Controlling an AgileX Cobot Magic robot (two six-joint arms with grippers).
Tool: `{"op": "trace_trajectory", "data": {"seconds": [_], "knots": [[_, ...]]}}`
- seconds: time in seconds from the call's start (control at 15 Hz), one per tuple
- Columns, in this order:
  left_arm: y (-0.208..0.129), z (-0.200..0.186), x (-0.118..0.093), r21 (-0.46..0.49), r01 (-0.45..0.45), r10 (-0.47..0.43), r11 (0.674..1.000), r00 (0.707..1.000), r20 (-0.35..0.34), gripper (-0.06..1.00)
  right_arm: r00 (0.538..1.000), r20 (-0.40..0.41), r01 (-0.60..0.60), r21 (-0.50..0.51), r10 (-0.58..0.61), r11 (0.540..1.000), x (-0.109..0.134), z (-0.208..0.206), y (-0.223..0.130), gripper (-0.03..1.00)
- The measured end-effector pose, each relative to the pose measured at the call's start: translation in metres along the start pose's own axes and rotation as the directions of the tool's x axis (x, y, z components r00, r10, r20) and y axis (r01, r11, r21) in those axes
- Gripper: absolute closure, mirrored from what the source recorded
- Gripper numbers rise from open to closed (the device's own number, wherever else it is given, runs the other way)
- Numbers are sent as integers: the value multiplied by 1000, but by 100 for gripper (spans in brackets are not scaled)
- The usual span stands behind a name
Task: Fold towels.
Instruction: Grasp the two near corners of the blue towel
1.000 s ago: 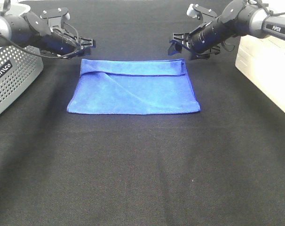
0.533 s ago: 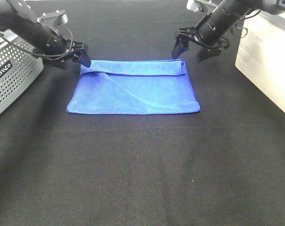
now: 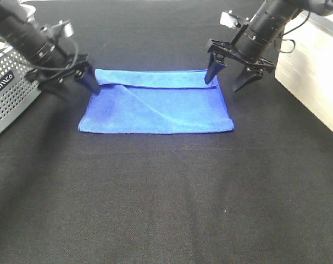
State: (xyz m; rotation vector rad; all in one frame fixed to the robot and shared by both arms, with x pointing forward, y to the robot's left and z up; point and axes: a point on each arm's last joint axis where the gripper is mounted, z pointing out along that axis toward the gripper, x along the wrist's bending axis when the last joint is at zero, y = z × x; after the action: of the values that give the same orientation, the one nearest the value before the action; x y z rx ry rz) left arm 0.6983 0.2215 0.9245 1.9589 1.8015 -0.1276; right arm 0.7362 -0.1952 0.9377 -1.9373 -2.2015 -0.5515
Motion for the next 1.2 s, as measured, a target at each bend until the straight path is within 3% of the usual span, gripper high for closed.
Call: {"op": "trace_trajectory", "data": {"seconds": [0.13,0.4,0.6,0.8,1.0,1.13,1.2], "knots": [[-27,-3,4,-7,52,-52,999,998,-34,19,1000,7,-30,80,30,996,-1,-2,-28,26],[-44,-1,7,-14,91,-91,996,995,-45,19,997,41,-64,-33,66,997,-4,-9,-64,27],[-40,3,9,-70,123,-125,990,991,-37,19,997,54,-52,-61,55,997,-10,3,-67,27],[-39,27,15,-42,169,-170,985,985,-13,19,998,40,-43,-49,45,998,-17,25,-67,27],[-31,45,6,-38,137,-137,990,991,10,19,998,-3,-55,-41,55,998,-20,45,-64,27],[-22,55,-5,-44,112,-111,993,993,25,20,997,-36,-73,-58,71,996,-20,52,-60,36],[-19,58,-5,-42,130,-129,991,991,33,26,996,-44,-84,-64,82,994,-21,55,-60,46]]}}
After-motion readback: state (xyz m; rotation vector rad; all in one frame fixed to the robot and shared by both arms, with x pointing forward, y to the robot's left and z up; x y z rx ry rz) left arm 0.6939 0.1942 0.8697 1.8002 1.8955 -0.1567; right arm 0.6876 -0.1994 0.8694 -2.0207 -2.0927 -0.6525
